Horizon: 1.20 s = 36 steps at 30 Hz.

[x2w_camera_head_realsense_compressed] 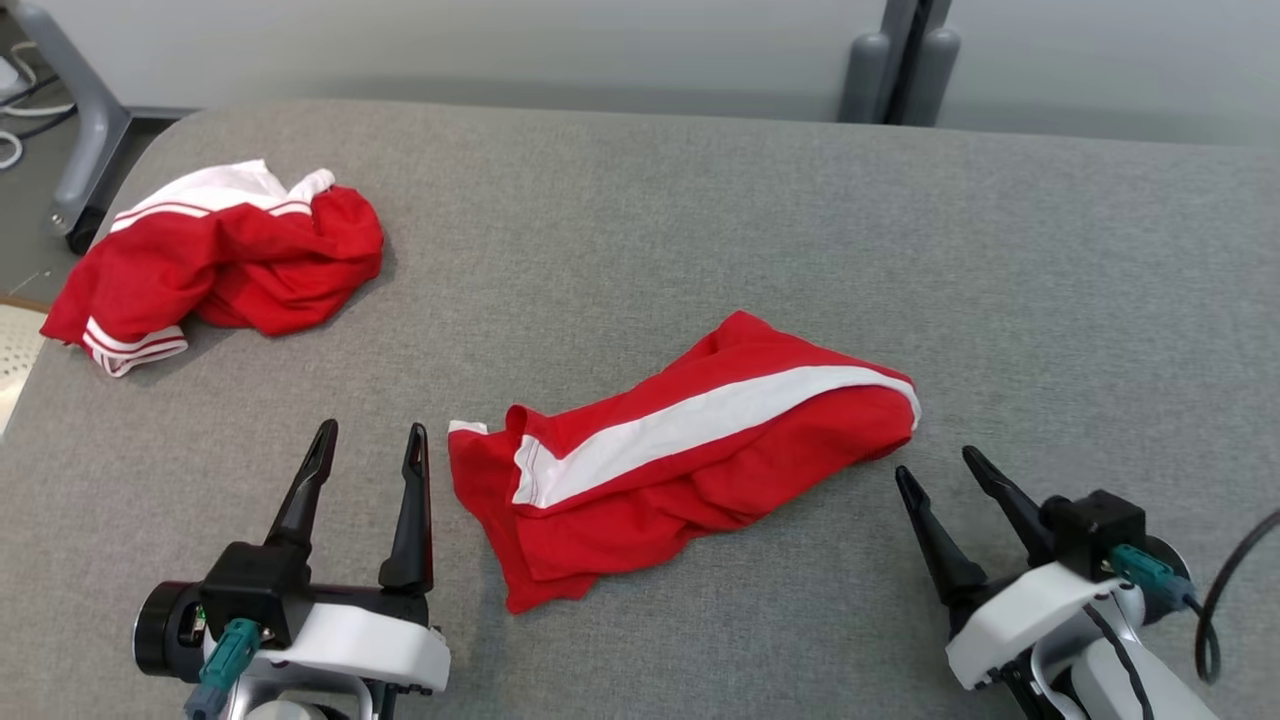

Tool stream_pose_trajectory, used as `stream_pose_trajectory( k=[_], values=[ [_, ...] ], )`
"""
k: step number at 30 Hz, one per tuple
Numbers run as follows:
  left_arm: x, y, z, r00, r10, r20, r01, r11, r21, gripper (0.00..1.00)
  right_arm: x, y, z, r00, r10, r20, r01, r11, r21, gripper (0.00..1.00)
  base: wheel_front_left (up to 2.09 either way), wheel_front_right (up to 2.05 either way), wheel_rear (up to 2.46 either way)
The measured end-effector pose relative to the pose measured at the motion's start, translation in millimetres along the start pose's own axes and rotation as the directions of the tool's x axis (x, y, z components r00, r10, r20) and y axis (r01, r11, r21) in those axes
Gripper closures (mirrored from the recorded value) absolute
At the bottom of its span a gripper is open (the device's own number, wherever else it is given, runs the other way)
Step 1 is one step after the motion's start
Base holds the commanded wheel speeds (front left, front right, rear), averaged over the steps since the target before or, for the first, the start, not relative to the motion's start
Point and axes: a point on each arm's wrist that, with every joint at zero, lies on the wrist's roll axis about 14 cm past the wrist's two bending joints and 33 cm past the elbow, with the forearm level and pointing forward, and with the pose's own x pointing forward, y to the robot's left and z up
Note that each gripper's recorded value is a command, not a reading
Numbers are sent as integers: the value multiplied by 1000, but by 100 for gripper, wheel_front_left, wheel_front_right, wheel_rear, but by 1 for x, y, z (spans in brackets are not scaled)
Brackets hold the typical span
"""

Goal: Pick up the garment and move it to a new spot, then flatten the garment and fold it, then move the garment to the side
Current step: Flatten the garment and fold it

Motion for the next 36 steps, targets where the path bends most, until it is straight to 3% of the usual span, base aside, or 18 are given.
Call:
stream_pose_trajectory(
  k=[11, 12, 14, 15, 21, 25, 32, 36],
  values=[
    [6, 5, -11, 1000, 19, -23, -19, 1000, 2, 0, 33, 13, -8, 997, 57, -43, -56, 998, 24, 0, 0, 0, 0],
    [6, 5, -13, 999, 19, -27, -19, 1000, 2, 0, 35, 14, -8, 997, 60, -45, -59, 998, 23, 33, 0, 0, 0],
    [7, 3, -13, 999, 17, -27, -17, 1000, -1, 0, 38, 13, -7, 997, 62, -46, -61, 998, 24, 84, 0, 0, 0],
    [8, 3, -13, 1000, 15, -26, -15, 1000, -2, 0, 39, 13, -7, 997, 62, -49, -61, 998, 24, 100, 0, 0, 0],
    [11, 0, -17, 1000, 10, -30, -10, 1000, -5, 0, 40, -3, 7, 999, 42, -10, -42, 999, -2, 100, 0, 0, 0],
    [14, -3, -19, 1000, 3, -31, -3, 1000, -11, 0, 37, -15, 27, 999, 36, 39, -33, 997, -73, 100, 0, 0, 0],
    [22, -13, -18, 999, -28, -16, 28, 999, -18, 0, 19, -44, 80, 988, 54, 147, 6, 925, -380, 100, 0, 0, 0],
    [25, -18, -19, 999, -41, -17, 41, 999, -20, 0, 5, -45, 76, 989, 75, 125, -8, 883, -469, 100, 0, 0, 0]
  ],
)
